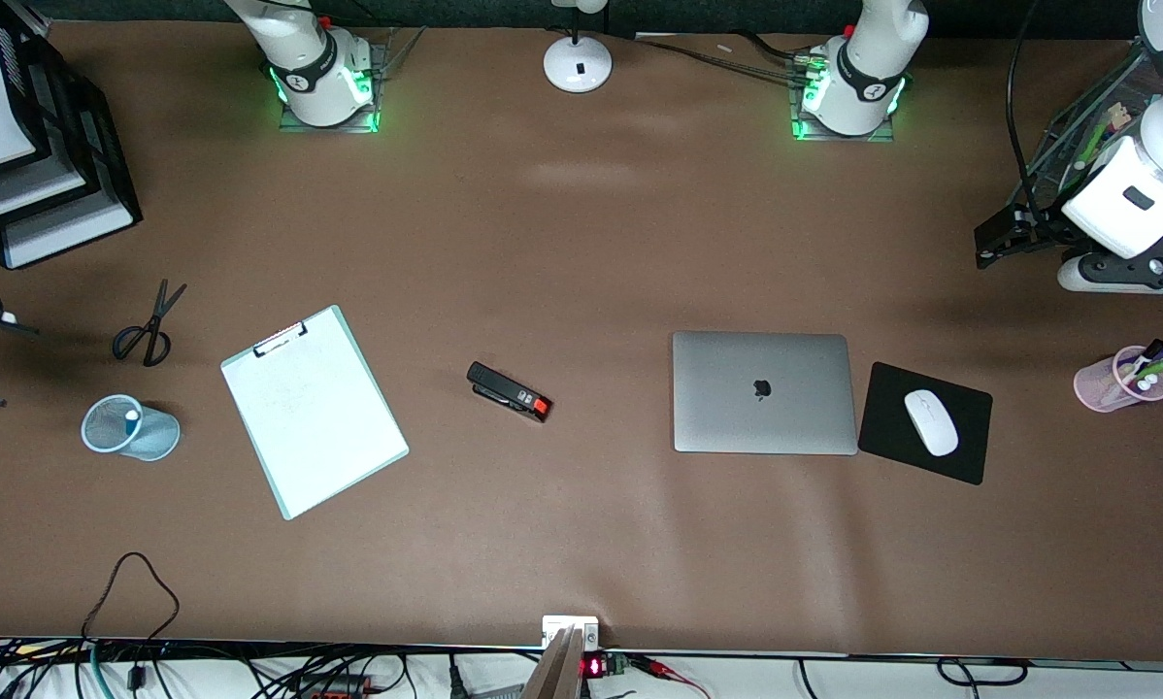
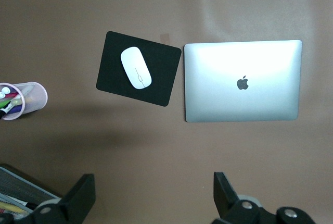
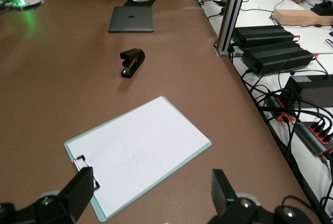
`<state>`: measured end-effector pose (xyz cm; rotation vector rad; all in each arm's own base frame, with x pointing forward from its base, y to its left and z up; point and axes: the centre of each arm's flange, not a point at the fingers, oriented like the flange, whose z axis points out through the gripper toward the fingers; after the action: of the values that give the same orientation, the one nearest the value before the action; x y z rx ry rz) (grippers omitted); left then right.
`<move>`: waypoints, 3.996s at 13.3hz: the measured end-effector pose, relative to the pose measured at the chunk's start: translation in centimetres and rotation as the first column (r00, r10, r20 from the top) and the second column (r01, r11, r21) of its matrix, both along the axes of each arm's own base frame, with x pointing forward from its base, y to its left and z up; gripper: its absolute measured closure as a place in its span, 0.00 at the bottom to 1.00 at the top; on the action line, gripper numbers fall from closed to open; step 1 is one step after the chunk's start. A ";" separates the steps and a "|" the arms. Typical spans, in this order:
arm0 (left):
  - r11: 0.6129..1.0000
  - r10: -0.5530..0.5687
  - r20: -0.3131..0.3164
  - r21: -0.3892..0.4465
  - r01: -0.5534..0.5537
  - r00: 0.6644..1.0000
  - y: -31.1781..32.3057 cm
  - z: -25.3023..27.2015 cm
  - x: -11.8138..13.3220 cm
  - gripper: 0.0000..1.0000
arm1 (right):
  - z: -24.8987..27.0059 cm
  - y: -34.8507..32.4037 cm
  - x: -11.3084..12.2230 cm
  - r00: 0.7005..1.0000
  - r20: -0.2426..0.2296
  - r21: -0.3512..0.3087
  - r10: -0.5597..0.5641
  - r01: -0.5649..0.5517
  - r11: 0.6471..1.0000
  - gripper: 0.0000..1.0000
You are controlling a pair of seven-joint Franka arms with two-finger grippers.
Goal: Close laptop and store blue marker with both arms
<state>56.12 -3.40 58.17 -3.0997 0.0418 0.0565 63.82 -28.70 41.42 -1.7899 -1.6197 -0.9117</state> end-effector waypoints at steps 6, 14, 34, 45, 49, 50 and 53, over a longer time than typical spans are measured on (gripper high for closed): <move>1.000 0.000 0.000 0.000 0.000 1.000 0.0 0.0 0.0 0.00 | 6.1 7.2 2.2 0.998 -0.070 -0.031 0.000 -0.003 1.000 0.00; 1.000 -0.001 0.000 0.000 0.001 1.000 0.0 0.0 0.0 0.00 | 12.4 22.4 4.6 0.963 -0.248 -0.258 -0.109 0.042 0.965 0.00; 1.000 0.002 0.023 -0.002 -0.002 1.000 0.1 1.1 0.2 0.00 | 13.5 28.7 -4.6 0.056 -0.070 -0.902 -0.996 0.423 0.088 0.00; 1.000 0.003 0.026 -0.002 -0.003 1.000 0.2 1.2 0.2 0.00 | 20.2 23.9 -7.3 -0.035 -0.119 -0.814 -0.992 0.576 0.077 0.00; 1.000 0.004 0.026 -0.002 -0.004 1.000 0.2 1.2 0.2 0.00 | 20.1 23.9 -9.9 -0.019 -0.124 -0.788 -0.992 0.610 0.087 0.00; 1.000 0.004 0.026 -0.002 -0.004 1.000 0.2 1.2 0.2 0.00 | 20.6 24.0 -10.2 -0.008 -0.124 -0.782 -0.992 0.616 0.093 0.00; 1.000 0.004 0.026 -0.002 -0.004 1.000 0.2 1.2 0.2 0.00 | 21.5 24.0 -10.7 0.002 -0.124 -0.772 -0.992 0.628 0.098 0.00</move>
<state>56.30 -3.17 59.39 -3.1017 0.0346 0.0167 53.15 -4.73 62.93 -3.1348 0.0654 -0.0157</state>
